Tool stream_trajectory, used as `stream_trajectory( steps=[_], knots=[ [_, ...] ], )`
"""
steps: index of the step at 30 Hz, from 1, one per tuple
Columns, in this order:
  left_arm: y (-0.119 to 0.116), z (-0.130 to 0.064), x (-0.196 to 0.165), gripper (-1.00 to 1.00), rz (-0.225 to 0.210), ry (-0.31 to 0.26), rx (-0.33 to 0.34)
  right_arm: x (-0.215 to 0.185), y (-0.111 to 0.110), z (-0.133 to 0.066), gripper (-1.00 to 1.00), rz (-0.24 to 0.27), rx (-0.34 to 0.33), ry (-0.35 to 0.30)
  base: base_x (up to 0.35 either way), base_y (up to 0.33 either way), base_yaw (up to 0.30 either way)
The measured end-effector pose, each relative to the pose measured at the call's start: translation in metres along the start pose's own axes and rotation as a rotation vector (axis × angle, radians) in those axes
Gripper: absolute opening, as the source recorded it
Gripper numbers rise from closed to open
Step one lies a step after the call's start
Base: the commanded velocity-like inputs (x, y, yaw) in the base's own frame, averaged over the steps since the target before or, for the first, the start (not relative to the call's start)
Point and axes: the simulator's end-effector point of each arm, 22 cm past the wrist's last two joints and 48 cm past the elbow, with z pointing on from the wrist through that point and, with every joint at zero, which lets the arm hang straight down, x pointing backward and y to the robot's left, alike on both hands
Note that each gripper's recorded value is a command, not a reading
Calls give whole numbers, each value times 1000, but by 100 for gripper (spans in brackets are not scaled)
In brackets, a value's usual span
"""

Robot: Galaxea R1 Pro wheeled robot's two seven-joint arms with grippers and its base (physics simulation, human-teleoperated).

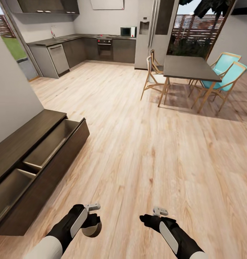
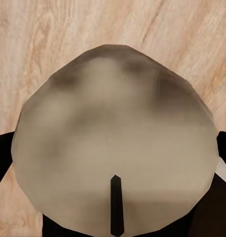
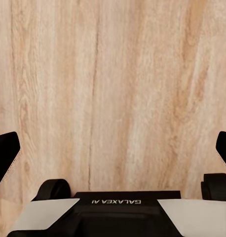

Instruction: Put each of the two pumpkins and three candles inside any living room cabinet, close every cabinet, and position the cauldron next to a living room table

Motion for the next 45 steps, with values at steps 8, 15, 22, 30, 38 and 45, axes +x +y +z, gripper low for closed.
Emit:
stream_trajectory(
  steps=[8,15,22,30,38,45],
  knots=[
    [-1,0,0,-100,0,0,2,0,1,0,100,0,-3,1,322,0,4],
    [-7,0,1,-100,1,2,11,1,2,1,100,1,-7,2,230,0,0],
    [1,0,2,-100,4,9,-1,1,-3,2,100,9,8,-16,0,0,0],
    [1,-4,1,-100,5,12,1,-13,0,-1,100,12,8,-68,0,0,0],
    [0,-9,-4,-100,6,0,3,-19,2,-5,100,9,6,-82,0,0,0],
    [-1,-14,-7,-100,6,-11,5,-24,4,-8,100,5,4,-94,0,0,0]
  ],
)
